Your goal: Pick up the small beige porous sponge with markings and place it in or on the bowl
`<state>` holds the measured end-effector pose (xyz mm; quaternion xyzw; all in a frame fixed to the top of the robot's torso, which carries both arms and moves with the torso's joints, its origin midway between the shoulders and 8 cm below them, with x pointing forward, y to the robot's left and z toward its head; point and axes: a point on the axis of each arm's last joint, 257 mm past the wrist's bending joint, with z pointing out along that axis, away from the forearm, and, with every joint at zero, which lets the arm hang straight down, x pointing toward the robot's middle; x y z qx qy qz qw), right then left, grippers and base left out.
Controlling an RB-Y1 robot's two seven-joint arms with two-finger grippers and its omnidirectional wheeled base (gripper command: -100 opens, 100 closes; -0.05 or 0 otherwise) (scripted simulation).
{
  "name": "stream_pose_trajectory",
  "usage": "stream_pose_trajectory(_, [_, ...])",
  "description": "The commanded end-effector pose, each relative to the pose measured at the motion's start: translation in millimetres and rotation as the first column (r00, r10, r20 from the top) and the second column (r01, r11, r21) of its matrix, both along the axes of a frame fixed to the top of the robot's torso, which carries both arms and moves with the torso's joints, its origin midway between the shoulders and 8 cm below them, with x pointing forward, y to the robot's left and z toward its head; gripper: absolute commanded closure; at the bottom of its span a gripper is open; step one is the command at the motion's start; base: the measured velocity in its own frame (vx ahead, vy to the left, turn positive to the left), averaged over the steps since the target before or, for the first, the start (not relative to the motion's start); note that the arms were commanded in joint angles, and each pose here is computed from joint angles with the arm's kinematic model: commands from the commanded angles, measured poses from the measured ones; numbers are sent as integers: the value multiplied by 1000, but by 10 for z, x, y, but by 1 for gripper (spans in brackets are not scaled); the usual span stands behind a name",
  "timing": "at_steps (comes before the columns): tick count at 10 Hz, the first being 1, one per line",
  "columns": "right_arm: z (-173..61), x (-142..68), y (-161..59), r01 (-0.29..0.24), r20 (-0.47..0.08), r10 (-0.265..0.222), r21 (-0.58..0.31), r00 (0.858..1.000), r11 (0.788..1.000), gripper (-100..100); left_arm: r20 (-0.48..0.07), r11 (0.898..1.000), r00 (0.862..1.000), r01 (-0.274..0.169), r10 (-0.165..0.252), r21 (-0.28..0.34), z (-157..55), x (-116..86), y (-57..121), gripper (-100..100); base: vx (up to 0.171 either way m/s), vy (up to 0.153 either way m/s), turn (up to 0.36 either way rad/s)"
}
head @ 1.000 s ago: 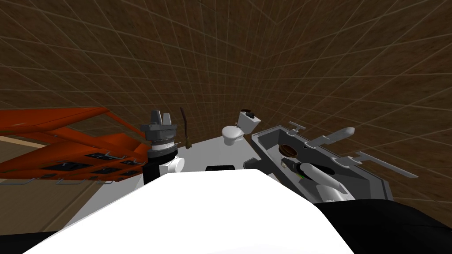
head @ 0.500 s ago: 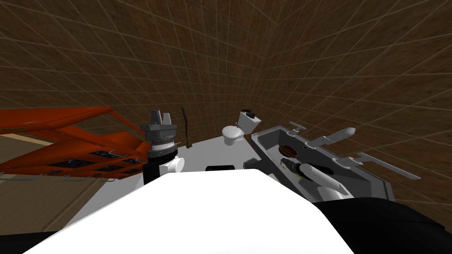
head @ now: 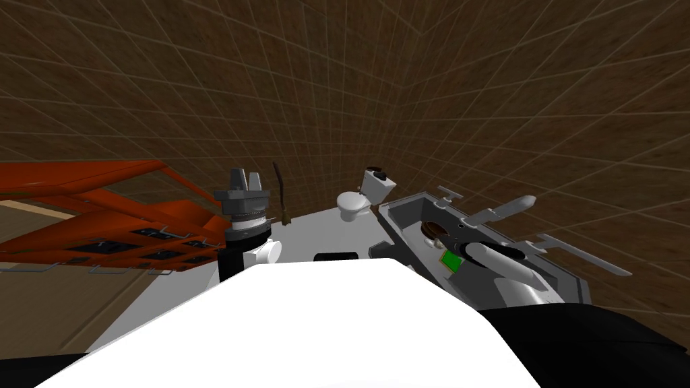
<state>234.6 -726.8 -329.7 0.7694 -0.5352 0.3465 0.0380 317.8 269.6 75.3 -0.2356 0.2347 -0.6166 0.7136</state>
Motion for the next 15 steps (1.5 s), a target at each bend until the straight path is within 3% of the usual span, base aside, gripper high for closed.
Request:
stream_pose_trajectory(1, [281, 128, -167, 35, 52, -34, -15, 998, 999, 100, 0, 1000, 1000, 0, 0, 0, 0, 0, 0, 0, -74, -140, -1])
stream_pose_trajectory(2, [281, 128, -167, 35, 52, -34, -15, 998, 999, 100, 0, 1000, 1000, 0, 0, 0, 0, 0, 0, 0, -53, -110, 17])
stream_pose_trajectory(4, [550, 218, -293, 75, 101, -73, -15, 992, 997, 100, 0, 1000, 1000, 0, 0, 0, 0, 0, 0, 0, -58, -111, 15])
stream_pose_trajectory(10, [949, 321, -423, 135, 170, -135, 11, 976, 991, 100, 0, 1000, 1000, 0, 0, 0, 0, 0, 0, 0, -37, -89, 27])
stream_pose_trajectory(15, [1142, 299, -372, 154, 165, -161, 57, 973, 986, 100, 0, 1000, 1000, 0, 0, 0, 0, 0, 0, 0, -1, -44, 43])
